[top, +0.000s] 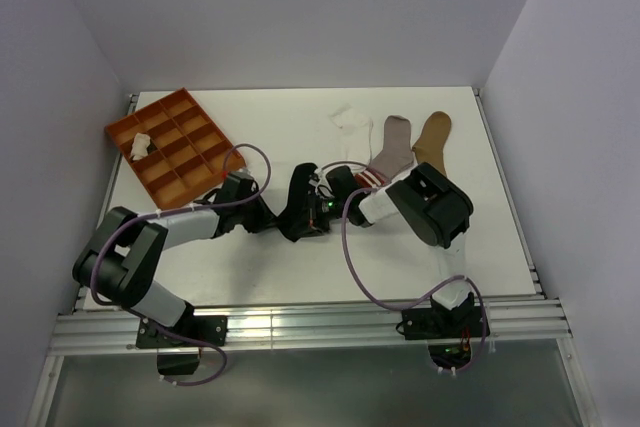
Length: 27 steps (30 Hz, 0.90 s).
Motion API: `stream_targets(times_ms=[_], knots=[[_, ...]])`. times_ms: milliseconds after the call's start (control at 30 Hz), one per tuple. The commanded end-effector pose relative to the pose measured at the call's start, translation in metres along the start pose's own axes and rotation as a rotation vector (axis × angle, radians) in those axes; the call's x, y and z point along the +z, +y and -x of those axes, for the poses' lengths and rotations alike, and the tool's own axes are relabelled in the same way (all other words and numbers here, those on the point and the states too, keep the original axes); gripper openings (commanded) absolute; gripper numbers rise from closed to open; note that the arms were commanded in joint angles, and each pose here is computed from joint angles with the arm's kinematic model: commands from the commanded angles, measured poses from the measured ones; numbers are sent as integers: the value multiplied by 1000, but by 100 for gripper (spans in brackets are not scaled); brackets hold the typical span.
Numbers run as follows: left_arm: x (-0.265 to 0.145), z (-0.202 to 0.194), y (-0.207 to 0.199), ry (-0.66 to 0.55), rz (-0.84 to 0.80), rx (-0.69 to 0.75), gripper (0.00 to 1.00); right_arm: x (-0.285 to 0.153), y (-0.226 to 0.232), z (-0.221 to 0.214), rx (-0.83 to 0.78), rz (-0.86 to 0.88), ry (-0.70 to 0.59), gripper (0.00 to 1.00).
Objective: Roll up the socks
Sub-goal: Roll the sock at the center of the board.
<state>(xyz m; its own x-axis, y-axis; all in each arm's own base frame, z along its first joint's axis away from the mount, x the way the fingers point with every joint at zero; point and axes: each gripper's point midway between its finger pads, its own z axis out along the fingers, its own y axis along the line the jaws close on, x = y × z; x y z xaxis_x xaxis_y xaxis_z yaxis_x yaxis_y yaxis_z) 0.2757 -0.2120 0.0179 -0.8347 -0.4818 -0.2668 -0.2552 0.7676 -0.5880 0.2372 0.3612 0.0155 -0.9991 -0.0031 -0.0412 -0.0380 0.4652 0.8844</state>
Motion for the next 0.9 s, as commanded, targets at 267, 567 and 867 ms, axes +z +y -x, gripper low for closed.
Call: stream_targets(times_ms=[267, 567, 867], knots=[[10, -18, 64, 56, 306, 30, 13, -25, -4, 0, -197, -267, -108, 34], [12, -19, 57, 81, 309, 56, 13, -67, 35, 20, -540, -394, -375, 33], [9, -14, 51, 73, 309, 76, 13, -33, 59, 17, -528, -213, -312, 21]])
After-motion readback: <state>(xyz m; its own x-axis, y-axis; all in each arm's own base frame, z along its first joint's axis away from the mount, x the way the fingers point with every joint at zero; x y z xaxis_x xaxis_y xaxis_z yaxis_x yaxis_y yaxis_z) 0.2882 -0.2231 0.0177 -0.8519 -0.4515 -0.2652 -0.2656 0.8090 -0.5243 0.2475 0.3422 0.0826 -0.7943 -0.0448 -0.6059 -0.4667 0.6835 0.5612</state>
